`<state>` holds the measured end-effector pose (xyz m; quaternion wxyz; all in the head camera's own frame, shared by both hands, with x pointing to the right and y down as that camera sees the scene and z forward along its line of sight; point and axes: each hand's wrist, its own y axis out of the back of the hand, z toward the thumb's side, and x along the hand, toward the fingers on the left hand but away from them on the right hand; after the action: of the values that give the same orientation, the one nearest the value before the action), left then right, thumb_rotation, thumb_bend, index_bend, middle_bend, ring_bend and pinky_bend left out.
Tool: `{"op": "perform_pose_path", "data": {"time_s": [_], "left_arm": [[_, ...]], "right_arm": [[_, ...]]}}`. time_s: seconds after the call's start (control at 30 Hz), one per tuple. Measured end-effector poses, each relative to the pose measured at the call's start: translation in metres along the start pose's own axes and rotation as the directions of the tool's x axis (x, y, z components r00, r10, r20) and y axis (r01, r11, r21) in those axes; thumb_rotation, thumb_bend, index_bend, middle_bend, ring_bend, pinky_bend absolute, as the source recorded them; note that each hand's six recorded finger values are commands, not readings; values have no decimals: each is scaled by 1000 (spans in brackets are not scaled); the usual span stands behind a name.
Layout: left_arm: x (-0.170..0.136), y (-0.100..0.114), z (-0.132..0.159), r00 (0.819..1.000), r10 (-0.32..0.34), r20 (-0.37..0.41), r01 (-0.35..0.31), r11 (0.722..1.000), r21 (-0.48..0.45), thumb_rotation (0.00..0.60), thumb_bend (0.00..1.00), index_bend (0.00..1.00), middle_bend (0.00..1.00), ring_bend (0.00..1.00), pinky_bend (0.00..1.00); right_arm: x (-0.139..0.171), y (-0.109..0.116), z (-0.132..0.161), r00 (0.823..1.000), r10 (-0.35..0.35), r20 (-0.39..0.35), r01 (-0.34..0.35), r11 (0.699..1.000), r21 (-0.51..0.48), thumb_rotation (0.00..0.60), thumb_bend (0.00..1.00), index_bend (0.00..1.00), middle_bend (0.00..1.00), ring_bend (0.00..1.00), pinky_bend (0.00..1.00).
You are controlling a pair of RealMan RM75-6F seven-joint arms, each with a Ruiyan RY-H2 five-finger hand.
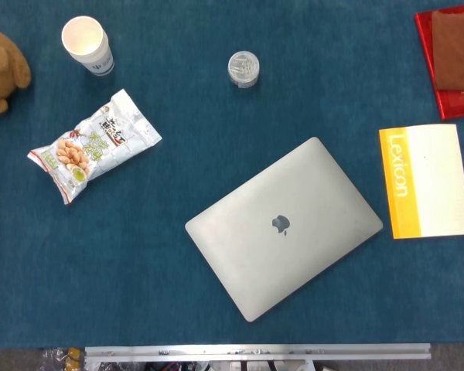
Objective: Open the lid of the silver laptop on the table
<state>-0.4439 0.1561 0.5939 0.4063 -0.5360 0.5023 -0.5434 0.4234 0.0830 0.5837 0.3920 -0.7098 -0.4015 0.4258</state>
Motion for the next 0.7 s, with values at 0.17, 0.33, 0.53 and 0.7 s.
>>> {"op": "perform_pose_path", "data": {"time_s": [0.17, 0.33, 0.53, 0.7], "left_arm": [[-2, 3, -3, 1000, 4, -9, -4, 1000, -6, 600, 105, 18, 0, 0, 20], [-5, 5, -6, 1000, 5, -17, -5, 1000, -5, 600, 105, 19, 0, 0, 20], [-5, 5, -6, 1000, 2, -19, -2, 1000, -3, 600, 106, 19, 0, 0, 20], [-5, 5, -4, 1000, 2, -13, -2, 1000, 0, 600, 106, 19, 0, 0, 20]], "right_arm": [[-9, -8, 17, 997, 39, -65, -39, 999, 6, 600, 186, 0, 3, 0, 60], [-16, -20, 34, 988, 88, -124, -87, 996, 12, 600, 186, 0, 2, 0, 60], [-19, -32, 44, 979, 124, -160, -124, 992, 10, 600, 186, 0, 2, 0, 60], [-22, -44, 59, 962, 166, -215, -167, 986, 15, 600, 164, 0, 3, 0, 61]]}}
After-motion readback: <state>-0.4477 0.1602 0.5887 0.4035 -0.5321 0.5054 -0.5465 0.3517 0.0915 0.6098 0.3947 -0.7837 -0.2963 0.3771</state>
